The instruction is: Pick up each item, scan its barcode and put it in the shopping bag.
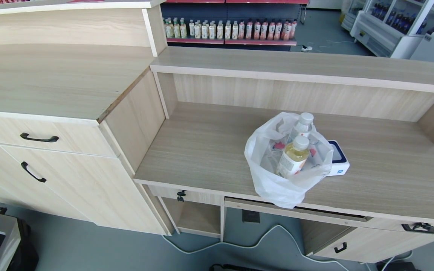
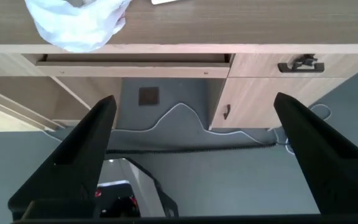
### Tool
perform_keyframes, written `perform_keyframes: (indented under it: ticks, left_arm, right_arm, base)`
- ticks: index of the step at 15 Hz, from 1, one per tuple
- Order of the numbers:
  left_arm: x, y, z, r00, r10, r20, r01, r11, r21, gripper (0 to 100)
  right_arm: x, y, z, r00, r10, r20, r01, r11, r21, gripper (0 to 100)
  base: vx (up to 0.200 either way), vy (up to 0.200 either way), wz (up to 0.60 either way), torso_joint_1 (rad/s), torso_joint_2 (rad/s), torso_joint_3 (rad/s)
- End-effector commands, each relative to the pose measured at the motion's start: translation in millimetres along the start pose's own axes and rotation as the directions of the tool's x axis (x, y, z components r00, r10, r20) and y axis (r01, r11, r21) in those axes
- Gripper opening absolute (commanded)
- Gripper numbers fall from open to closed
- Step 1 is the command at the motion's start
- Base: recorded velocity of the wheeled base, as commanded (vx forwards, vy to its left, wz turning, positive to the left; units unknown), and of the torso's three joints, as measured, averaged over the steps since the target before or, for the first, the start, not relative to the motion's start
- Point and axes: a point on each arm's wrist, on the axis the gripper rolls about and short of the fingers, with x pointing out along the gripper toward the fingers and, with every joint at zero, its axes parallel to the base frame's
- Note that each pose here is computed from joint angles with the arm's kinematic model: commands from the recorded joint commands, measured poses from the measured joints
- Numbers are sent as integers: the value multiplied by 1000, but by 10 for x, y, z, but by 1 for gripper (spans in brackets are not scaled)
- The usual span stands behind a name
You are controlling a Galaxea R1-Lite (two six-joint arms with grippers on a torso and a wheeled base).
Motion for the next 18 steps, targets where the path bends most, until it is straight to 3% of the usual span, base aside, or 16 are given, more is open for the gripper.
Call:
perform_keyframes:
  ticks: [1, 4, 18]
  left_arm:
    - [0, 0, 2, 1000, 0, 2, 0, 1000, -1, 100]
    - [0, 0, 0, 1000, 0, 1, 0, 1000, 0, 100]
    - [0, 0, 0, 1000, -2, 1, 2, 1000, 0, 100]
  right_arm:
    - [-47, -8, -19, 998, 30, 57, -31, 999, 12, 100]
    - [-99, -20, -45, 990, 61, 128, -64, 998, 18, 100]
    - [-100, -19, -45, 990, 63, 128, -65, 998, 14, 100]
  base:
    - [0, 0, 0, 0, 0, 0]
    - [0, 0, 0, 0, 0, 0]
    - [0, 0, 0, 0, 0, 0]
